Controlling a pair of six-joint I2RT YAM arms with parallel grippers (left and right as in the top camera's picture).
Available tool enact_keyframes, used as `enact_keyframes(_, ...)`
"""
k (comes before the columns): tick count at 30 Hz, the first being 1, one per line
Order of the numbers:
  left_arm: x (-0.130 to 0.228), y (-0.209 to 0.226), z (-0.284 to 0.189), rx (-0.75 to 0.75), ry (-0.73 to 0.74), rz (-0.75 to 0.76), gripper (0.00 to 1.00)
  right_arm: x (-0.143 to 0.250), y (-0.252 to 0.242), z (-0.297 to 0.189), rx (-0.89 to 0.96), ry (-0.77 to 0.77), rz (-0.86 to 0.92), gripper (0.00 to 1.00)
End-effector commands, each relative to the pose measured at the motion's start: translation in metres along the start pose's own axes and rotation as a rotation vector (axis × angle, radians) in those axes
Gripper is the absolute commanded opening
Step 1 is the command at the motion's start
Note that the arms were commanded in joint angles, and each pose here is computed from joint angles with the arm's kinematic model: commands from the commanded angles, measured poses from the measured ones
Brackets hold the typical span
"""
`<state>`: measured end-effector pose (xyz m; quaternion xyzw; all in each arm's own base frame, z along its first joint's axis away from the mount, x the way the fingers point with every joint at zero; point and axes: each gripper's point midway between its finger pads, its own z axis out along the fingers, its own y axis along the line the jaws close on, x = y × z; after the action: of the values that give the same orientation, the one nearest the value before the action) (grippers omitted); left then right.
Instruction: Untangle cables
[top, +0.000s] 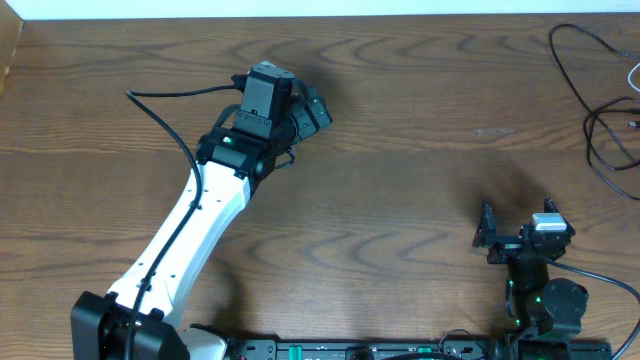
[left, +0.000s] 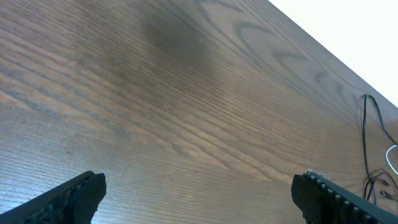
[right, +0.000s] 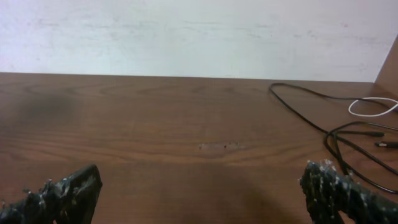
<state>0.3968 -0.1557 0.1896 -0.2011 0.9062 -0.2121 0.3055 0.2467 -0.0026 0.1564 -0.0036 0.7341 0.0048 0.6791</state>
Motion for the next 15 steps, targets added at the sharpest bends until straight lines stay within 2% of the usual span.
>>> enact_keyframes(1,-0.001,0.002,-0.001,-0.007,-0.005,0.007,1.0,0.002,0.0,0.0,-0.001,0.006,0.017,0.99)
enact_keyframes(9,0.007,0.031,-0.003,-0.142,0.014,0.02,0.98,0.002,0.0,0.0,-0.001,0.006,0.017,0.99)
enact_keyframes(15,0.005,0.065,-0.011,-0.31,-0.017,0.053,0.98,0.002,0.0,0.0,-0.001,0.006,0.017,0.99)
